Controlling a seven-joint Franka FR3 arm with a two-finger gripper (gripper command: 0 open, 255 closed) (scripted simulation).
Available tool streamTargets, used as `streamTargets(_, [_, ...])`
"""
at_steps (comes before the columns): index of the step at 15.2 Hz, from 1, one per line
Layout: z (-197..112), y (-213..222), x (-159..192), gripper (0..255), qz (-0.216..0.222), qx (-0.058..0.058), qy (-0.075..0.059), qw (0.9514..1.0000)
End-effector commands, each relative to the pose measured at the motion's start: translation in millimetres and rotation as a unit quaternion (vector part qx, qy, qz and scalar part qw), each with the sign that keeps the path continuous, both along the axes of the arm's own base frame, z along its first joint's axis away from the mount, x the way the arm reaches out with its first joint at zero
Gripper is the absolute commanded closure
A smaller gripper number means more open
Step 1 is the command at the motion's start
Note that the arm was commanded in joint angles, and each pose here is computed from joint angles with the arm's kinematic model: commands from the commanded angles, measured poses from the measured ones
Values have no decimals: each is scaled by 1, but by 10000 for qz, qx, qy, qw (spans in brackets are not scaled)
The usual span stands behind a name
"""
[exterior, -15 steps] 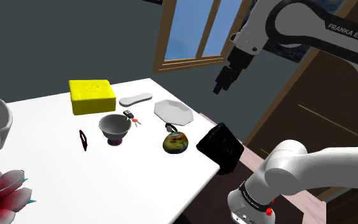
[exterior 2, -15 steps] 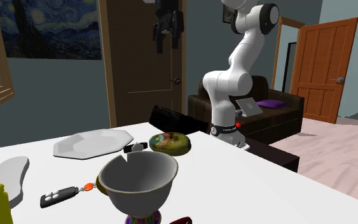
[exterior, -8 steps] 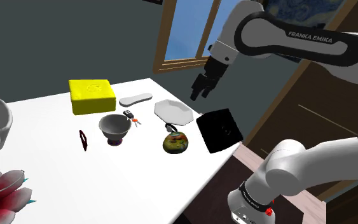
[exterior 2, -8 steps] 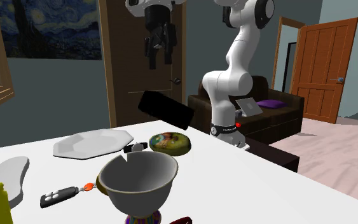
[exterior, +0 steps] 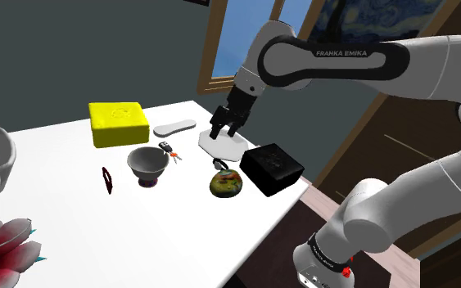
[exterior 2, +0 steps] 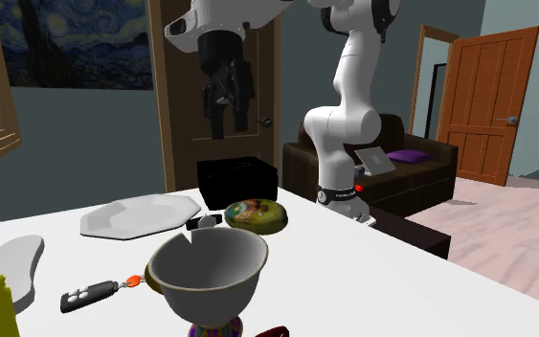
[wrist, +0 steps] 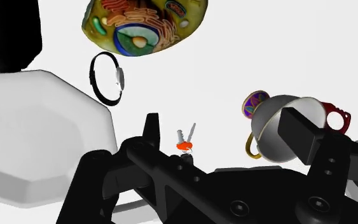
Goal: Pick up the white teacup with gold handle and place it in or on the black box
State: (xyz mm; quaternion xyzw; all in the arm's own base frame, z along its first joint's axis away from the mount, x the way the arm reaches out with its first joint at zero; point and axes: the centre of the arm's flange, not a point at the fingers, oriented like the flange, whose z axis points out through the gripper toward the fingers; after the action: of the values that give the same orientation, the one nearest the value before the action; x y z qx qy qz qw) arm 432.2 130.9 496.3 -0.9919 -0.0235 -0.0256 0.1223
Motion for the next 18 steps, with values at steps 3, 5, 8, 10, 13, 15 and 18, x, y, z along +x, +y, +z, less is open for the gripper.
streamTargets(3, [-26, 25, 30, 0, -51, 215, 35, 9997])
streamTargets(5, [-39, 40, 45, 0, -73, 321, 54, 9994])
streamTargets(8, [-59, 62, 68, 0, -106, 480, 83, 9988])
streamTargets(10, [-72, 77, 83, 0, -128, 585, 102, 9982])
streamTargets(13, [-90, 98, 104, 0, -158, 728, 128, 9971])
streamTargets(15, [-99, 102, 104, 0, -158, 728, 128, 9971])
streamTargets(18, [-114, 108, 105, 0, -158, 728, 128, 9971])
